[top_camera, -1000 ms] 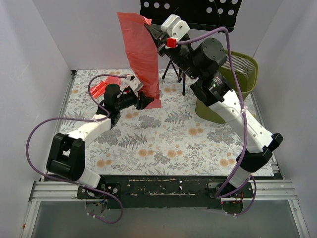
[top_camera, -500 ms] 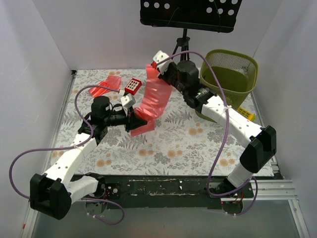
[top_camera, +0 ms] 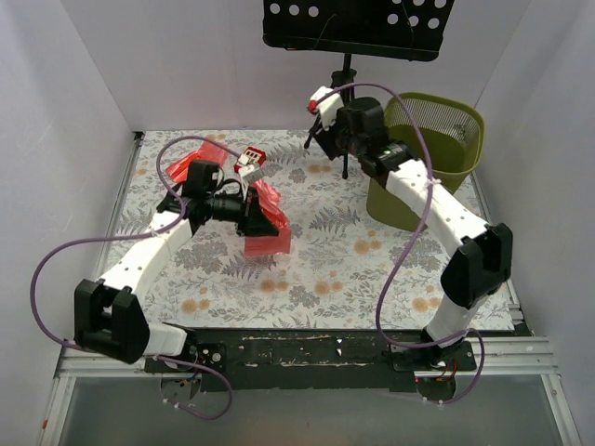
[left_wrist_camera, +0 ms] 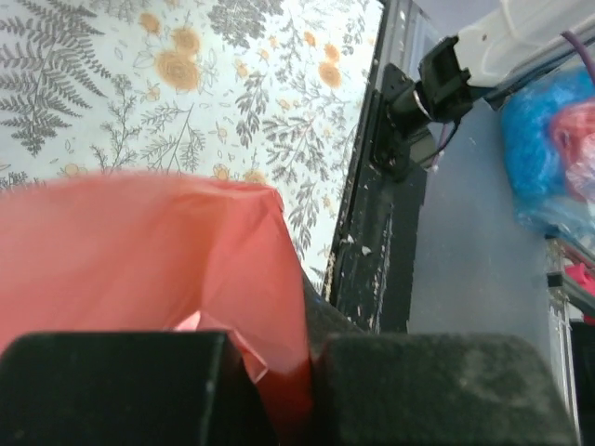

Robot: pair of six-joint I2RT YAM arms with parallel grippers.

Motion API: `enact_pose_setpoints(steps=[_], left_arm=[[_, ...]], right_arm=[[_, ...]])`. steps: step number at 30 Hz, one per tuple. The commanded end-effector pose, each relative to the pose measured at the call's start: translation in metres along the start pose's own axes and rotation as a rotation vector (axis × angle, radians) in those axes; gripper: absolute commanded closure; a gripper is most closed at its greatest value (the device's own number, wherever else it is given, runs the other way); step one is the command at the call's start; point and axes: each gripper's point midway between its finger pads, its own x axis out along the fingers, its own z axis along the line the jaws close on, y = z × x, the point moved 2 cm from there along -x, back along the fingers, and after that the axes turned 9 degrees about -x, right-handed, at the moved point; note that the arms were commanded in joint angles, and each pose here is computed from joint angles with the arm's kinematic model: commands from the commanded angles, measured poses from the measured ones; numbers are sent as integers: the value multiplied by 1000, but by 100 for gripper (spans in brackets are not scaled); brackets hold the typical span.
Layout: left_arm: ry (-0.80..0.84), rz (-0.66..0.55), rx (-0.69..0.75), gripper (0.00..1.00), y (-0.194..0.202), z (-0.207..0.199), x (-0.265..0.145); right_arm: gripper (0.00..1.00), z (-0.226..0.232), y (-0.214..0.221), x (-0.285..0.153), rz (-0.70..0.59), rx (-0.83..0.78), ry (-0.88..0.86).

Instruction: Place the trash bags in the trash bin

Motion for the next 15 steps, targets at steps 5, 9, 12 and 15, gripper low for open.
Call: enact_pose_setpoints(steps=[5,9,12,15], left_arm=[[305,32,-417,100,-70,8,-15],[388,38,-503,100,-90,1,-18],[406,70,-611,100,-95,-2,-20],[406,85,-682,100,-98,-3,-21]], right_arm=[[39,51,-56,-144,-533,-297,-316],[39,113,-28,-166,-606,-619,-378],[39,128,-19,-164,-645,-761,-351],[39,141,-22,-159,-675,-848,-391]])
